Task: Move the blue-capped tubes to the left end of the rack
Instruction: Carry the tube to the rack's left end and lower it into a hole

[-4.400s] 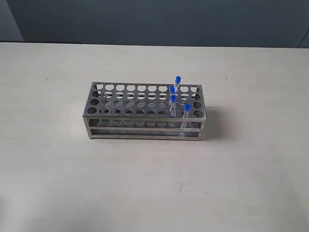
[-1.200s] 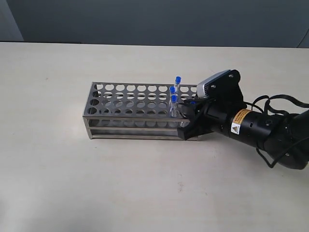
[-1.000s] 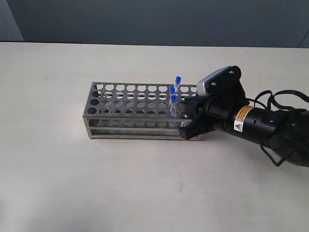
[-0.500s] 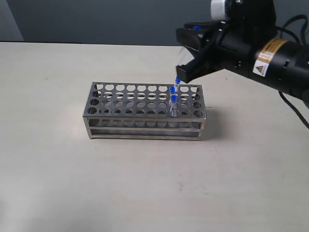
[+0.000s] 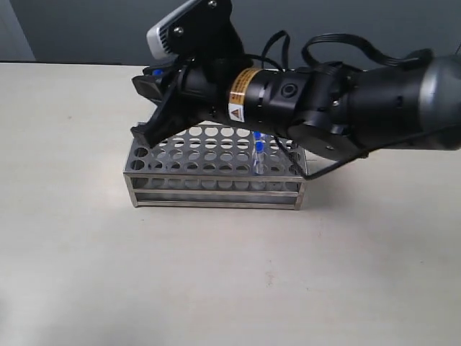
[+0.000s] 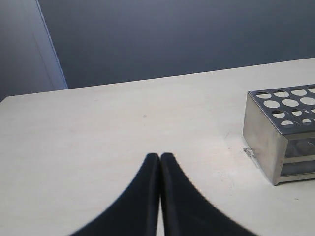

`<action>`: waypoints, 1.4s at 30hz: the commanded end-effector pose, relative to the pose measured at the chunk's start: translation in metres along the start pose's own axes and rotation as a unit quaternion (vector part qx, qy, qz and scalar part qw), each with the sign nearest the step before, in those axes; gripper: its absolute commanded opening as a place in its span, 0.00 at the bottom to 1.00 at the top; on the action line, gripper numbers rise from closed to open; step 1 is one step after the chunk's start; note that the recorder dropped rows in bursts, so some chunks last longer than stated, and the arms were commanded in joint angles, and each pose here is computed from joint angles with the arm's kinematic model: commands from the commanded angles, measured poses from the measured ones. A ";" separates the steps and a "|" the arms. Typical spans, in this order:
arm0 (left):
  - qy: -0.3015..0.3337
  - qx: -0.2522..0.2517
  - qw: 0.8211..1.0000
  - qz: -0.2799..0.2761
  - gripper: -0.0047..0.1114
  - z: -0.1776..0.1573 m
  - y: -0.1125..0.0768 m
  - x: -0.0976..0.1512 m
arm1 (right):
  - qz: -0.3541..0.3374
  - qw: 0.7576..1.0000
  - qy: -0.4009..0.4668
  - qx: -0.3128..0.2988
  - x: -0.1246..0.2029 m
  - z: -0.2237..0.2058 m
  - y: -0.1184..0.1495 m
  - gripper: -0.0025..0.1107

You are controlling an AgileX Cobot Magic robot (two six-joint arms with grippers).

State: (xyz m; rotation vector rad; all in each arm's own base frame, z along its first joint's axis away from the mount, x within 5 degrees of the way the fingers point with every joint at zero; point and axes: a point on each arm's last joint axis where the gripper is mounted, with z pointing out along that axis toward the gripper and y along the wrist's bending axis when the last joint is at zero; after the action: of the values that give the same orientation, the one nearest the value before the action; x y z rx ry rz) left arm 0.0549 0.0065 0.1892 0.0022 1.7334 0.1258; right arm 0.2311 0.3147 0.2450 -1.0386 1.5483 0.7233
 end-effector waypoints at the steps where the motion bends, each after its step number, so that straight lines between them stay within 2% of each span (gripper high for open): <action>1: -0.007 0.003 1.000 -0.002 0.05 0.000 0.000 -0.003 | 0.019 1.000 0.016 -0.009 0.008 0.020 0.002 0.02; 8: -0.007 0.003 1.000 -0.002 0.05 0.000 0.000 -0.003 | 0.011 0.999 0.045 -0.028 0.013 0.034 0.016 0.02; 22: -0.007 0.003 1.000 -0.002 0.05 0.000 0.000 -0.003 | 0.020 0.996 0.085 -0.032 0.041 0.048 0.019 0.02; 30: -0.007 0.003 1.000 -0.002 0.05 0.000 0.000 -0.003 | 0.023 0.996 0.080 -0.039 0.044 0.051 0.021 0.02; 37: -0.007 0.003 1.000 -0.002 0.05 0.000 0.000 -0.003 | 0.025 0.994 0.090 -0.058 0.065 0.075 0.031 0.03; 39: -0.007 0.003 1.000 -0.002 0.05 0.000 0.000 -0.003 | 0.020 0.994 0.088 -0.063 0.066 0.082 0.034 0.09; 42: -0.007 0.003 1.000 -0.002 0.05 0.000 0.000 -0.003 | 0.002 0.992 0.094 -0.084 0.068 0.087 0.037 0.30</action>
State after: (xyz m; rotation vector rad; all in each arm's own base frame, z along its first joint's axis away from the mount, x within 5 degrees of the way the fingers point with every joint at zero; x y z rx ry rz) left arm 0.0549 0.0065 0.1892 0.0022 1.7334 0.1258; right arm 0.2379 0.3844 0.1561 -1.2157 1.7020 0.7607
